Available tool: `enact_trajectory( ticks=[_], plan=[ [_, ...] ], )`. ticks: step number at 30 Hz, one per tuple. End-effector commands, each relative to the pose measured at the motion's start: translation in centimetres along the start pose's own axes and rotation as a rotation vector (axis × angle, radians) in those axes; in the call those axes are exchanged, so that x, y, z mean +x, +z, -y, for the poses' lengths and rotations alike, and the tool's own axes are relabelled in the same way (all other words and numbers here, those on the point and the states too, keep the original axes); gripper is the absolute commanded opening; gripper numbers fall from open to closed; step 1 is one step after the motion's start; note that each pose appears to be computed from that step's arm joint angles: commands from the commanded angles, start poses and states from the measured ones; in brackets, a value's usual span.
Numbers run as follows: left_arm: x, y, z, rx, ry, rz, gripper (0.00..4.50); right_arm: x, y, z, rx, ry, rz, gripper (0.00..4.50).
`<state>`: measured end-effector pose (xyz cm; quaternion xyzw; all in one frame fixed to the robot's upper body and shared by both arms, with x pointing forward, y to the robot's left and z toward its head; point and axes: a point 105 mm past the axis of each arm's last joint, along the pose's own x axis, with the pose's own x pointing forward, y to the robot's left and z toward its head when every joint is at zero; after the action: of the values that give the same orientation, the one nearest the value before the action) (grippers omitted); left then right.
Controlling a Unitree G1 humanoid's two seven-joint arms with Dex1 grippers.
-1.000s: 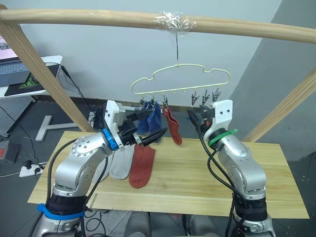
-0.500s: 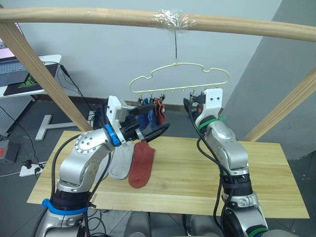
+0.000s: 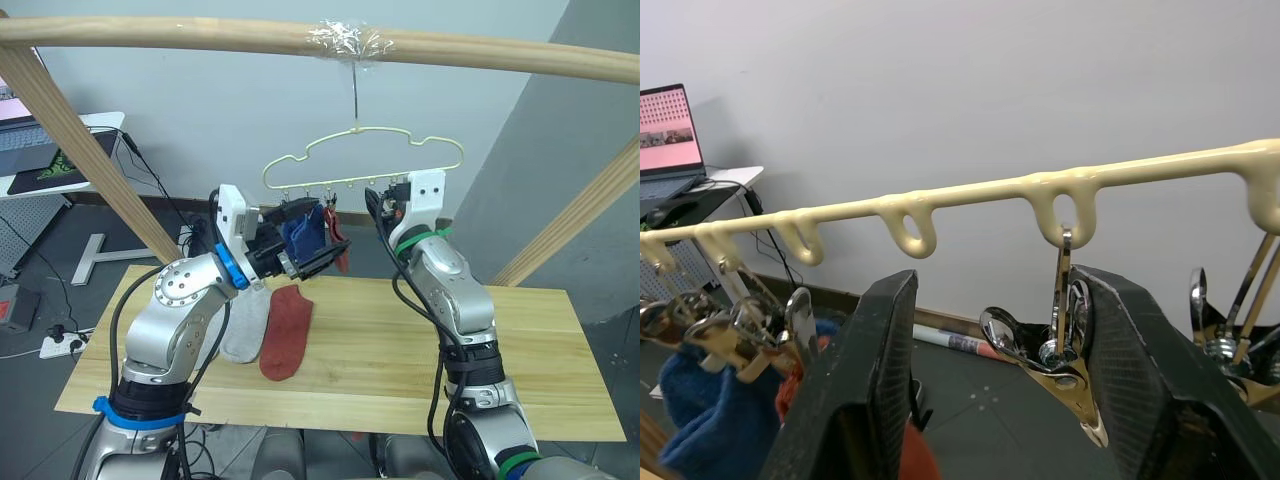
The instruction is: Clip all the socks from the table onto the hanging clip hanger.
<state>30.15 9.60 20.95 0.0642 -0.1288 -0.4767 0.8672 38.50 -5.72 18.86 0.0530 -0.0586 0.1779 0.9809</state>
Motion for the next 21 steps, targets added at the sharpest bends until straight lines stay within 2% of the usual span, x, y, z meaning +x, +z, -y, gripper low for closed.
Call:
enact_trajectory(
  ticks=[1,21],
  plan=[
    [0.39,1.7,-0.06,0.051,0.0,0.062,4.5,0.25,1.93,-0.9,0.006,0.035,0.075,2.49],
    [0.64,2.03,0.32,0.05,-0.011,0.08,4.5,0.48,1.67,-0.45,-0.005,0.016,0.064,2.49]
  ],
)
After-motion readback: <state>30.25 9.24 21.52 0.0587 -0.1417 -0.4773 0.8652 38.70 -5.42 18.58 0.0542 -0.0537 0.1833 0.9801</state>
